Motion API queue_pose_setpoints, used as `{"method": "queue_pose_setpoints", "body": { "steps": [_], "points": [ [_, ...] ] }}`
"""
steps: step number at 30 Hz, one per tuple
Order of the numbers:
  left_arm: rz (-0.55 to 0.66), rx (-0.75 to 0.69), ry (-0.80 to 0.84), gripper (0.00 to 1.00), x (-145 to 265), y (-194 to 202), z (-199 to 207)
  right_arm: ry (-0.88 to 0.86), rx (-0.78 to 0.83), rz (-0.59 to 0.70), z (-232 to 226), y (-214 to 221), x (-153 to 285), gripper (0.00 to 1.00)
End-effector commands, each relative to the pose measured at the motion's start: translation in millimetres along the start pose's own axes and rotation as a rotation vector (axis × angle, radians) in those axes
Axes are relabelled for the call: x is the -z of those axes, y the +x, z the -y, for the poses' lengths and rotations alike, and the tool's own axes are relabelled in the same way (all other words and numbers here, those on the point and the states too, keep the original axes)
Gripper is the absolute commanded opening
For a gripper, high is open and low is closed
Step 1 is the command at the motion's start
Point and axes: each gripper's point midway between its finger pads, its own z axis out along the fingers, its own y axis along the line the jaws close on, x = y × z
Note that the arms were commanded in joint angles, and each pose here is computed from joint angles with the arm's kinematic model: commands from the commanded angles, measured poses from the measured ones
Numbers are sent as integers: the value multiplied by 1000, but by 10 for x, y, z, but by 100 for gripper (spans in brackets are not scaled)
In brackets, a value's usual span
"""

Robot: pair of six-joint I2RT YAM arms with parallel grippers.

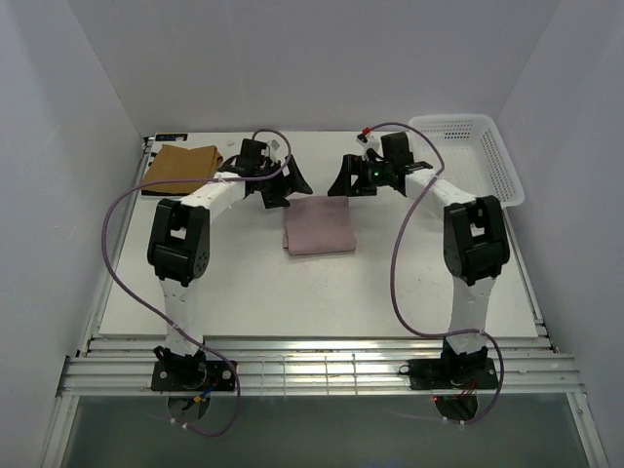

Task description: Fold and stack the tank tops

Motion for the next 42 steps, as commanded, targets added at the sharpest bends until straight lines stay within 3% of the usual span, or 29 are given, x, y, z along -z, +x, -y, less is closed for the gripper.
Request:
{"method": "queue_pose_setpoints", "body": {
  "steps": [1,6,12,26,34,42],
  "points": [
    [136,-79,17,98,656,-192,367,21,153,135,-475,-300,599,90],
    [94,-59,-20,98,750,114,181,82,134,111,-490,249,906,90],
    [36,-48,-65,98,722,423,-70,149,138,120,-485,533,1142,90],
    [-80,46,-130,98,327,822,-563,171,159,116,-492,610,1233,90],
    [-146,54,-38,98,126,1002,-542,191,169,119,-450,593,1239,90],
    [-166,59,-53,83,-30,1059,-562,204,155,99,-374,644,1184,90]
  ]
}}
